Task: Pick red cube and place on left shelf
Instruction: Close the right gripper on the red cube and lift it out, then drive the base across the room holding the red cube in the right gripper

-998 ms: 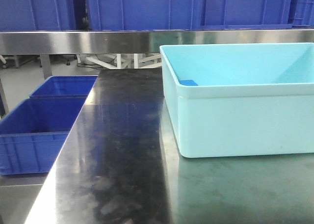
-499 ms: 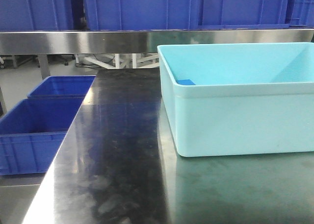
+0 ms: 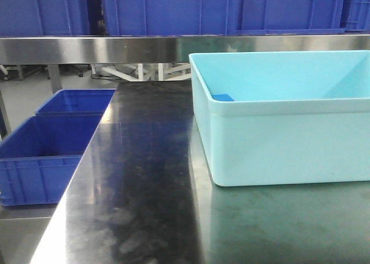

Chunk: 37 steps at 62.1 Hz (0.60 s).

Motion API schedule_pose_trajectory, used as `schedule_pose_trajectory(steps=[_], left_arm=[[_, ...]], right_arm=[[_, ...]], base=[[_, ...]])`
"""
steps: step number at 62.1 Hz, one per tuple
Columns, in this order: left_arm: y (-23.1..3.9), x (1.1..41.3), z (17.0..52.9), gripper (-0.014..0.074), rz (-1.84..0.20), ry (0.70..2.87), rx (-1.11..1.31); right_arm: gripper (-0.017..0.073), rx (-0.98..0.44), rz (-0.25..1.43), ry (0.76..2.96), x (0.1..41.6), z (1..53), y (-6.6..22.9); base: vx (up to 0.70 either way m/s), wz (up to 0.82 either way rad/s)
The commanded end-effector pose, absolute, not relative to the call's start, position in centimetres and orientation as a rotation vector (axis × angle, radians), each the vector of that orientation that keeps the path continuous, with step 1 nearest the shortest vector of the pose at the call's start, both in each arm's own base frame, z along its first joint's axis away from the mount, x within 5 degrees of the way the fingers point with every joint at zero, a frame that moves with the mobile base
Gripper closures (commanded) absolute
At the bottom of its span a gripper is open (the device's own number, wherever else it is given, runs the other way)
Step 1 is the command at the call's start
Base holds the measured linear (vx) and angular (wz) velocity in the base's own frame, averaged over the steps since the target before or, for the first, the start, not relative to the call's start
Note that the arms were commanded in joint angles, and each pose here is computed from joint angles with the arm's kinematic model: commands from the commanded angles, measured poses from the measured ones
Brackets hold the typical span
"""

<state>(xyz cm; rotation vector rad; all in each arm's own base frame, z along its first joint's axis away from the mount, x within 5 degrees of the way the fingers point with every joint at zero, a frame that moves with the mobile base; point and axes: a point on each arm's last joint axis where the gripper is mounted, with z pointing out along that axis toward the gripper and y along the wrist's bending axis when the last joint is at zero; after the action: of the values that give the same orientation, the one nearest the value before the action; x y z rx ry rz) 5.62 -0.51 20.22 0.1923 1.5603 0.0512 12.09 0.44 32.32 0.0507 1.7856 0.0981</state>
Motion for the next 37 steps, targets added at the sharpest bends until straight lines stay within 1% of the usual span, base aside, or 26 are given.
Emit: schedule_pose_trajectory(steps=[1, 37], left_arm=[[-0.51, 5.74, 20.21, 0.0492, 0.047, 1.505, 0.178], [-0.51, 5.74, 20.21, 0.0492, 0.047, 1.505, 0.178]], right_arm=[[0.0533, 0.048, 0.086, 1.673, 12.09, 34.05, 0.32], [0.0533, 0.048, 0.086, 1.673, 12.09, 34.05, 0.32]], base=[[0.0, 0.0], [0.0, 0.0]])
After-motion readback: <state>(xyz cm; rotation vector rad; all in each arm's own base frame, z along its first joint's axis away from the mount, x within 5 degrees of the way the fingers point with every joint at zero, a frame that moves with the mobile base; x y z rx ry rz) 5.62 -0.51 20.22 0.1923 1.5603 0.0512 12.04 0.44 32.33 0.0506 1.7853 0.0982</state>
